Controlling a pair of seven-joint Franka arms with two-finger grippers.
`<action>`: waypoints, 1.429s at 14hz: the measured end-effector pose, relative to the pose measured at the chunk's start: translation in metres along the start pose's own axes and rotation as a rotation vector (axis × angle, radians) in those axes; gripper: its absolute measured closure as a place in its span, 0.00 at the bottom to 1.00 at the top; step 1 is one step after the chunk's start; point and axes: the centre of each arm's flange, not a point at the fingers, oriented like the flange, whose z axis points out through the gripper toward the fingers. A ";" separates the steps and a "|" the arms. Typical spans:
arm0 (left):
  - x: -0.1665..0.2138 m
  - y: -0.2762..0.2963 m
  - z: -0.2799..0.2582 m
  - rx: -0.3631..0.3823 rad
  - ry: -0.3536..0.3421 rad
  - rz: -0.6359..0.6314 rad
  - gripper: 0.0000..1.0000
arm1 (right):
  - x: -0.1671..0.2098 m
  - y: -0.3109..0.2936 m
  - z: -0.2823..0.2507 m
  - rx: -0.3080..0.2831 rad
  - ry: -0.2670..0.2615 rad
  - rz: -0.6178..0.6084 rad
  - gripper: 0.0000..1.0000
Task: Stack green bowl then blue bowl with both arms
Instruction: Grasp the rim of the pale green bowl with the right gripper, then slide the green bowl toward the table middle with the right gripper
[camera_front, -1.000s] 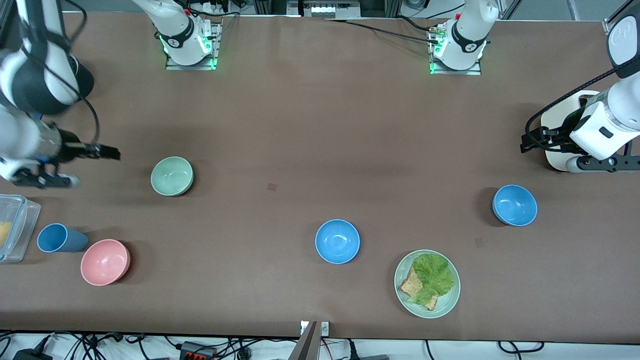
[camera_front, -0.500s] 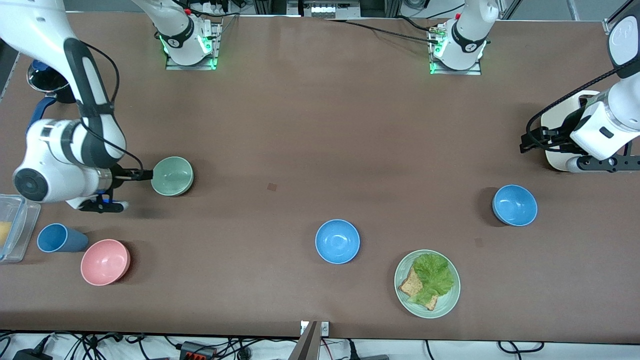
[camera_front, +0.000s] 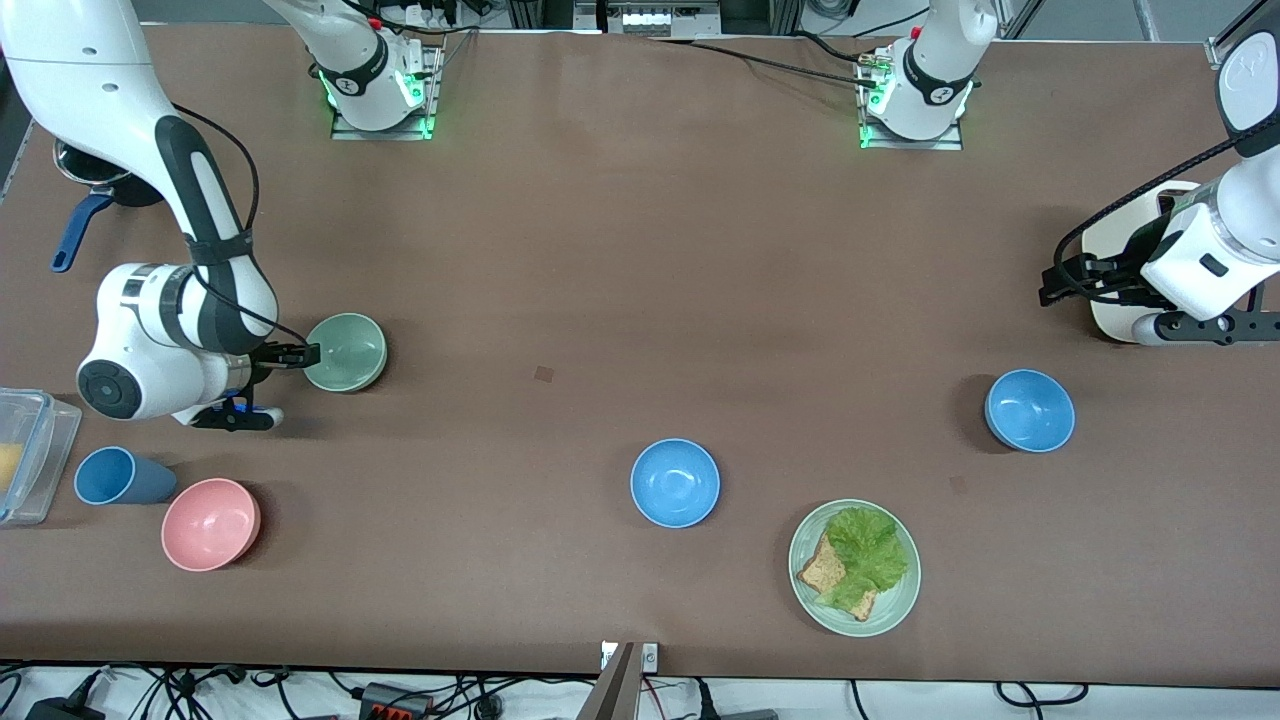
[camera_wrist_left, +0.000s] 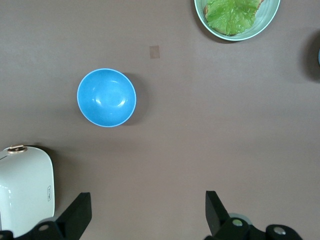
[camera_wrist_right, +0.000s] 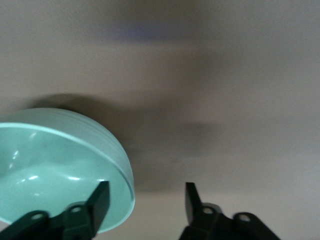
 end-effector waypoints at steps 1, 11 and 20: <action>0.000 -0.001 0.000 0.000 0.000 -0.002 0.00 | 0.001 -0.001 0.004 0.003 -0.006 0.000 0.34; 0.002 -0.005 0.003 0.000 -0.005 -0.009 0.00 | 0.004 -0.022 0.000 0.071 0.000 -0.029 0.95; 0.003 -0.005 0.004 0.000 -0.006 -0.009 0.00 | -0.032 -0.233 -0.052 0.158 0.012 -0.367 0.95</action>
